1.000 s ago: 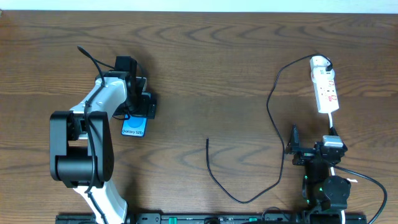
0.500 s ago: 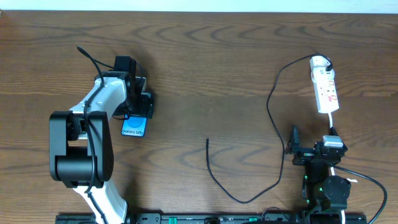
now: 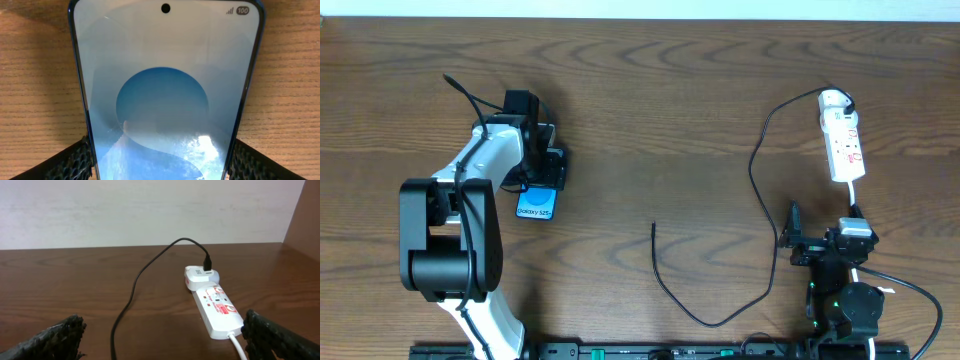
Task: Plug charger to phone and switch on socket
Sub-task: 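Lower the left gripper onto the phone and close on its sides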
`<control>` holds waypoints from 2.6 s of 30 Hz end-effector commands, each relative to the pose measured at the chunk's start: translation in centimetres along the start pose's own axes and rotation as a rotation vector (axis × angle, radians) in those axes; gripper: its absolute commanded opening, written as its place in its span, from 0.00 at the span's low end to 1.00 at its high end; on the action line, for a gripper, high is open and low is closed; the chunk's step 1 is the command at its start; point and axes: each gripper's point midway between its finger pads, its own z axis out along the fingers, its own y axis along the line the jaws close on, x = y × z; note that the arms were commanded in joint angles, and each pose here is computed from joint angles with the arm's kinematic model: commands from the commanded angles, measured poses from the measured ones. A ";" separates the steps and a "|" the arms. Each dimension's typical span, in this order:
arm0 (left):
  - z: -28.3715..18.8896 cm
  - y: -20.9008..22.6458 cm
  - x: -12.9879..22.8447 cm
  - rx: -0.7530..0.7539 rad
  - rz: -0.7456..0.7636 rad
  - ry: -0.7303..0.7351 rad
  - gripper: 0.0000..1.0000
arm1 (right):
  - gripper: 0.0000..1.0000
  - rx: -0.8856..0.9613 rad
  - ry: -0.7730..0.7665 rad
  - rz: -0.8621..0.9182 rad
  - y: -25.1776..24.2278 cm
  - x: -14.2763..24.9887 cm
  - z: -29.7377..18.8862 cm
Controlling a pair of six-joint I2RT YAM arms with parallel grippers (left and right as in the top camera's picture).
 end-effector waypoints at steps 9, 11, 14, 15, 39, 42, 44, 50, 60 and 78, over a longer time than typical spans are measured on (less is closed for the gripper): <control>0.9 0.0 1.0 0.000 0.002 0.037 0.93 | 0.99 -0.006 -0.002 0.011 0.1 0.0 0.0; 0.9 0.0 1.0 0.000 0.002 0.037 0.94 | 0.99 -0.006 -0.002 0.011 0.1 0.0 0.0; 0.9 0.0 1.0 0.000 0.002 0.037 0.94 | 0.99 -0.006 -0.002 0.010 0.1 0.0 0.0; 0.9 0.0 1.0 0.000 0.002 0.037 0.94 | 0.99 -0.006 -0.002 0.011 0.1 0.0 0.0; 1.2 0.2 1.3 -0.011 0.003 0.039 0.98 | 0.99 -0.006 -0.002 0.011 0.1 0.0 0.0; 1.2 0.2 1.3 -0.011 0.003 0.039 0.98 | 0.99 -0.006 -0.002 0.011 0.1 0.0 0.0; 1.2 0.2 1.3 -0.011 0.003 0.039 0.98 | 0.99 -0.006 -0.002 0.010 0.1 0.0 0.0; 1.2 0.2 1.3 -0.011 0.003 0.039 0.92 | 0.99 -0.006 -0.002 0.010 0.1 0.0 0.0; 1.2 0.1 1.4 -0.011 0.003 0.040 0.90 | 0.99 -0.006 -0.002 0.011 0.1 0.0 0.0; 1.2 0.1 1.4 -0.011 0.003 0.040 0.82 | 0.99 -0.006 -0.002 0.011 0.1 0.0 0.0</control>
